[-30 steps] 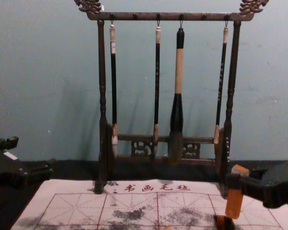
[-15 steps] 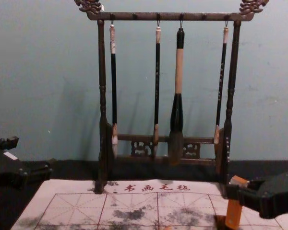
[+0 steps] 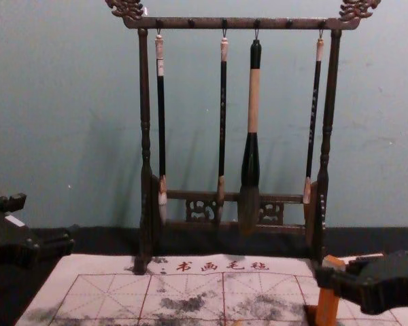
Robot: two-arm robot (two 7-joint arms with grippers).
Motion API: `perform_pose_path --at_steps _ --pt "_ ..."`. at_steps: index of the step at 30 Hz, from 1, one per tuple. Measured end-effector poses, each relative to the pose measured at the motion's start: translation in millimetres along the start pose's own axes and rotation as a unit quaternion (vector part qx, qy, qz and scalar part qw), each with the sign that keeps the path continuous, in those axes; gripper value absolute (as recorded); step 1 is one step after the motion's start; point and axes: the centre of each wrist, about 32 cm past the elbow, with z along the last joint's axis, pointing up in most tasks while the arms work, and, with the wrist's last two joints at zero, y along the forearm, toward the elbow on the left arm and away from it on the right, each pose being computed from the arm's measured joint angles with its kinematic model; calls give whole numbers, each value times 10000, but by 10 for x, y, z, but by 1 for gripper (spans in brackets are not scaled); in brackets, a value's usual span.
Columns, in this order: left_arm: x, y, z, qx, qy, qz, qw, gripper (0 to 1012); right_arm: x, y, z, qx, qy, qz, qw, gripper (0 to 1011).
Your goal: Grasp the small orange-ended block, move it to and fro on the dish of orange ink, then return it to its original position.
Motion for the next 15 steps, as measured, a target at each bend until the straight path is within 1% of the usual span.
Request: perform_pose_path --at_steps 9,15 --pt "0 0 0 0 0 0 10000 1001 -8 53 -25 -23 42 19 10000 111" --pt "0 0 0 0 0 0 10000 1001 -16 92 -61 -100 -1 22 9999 111"
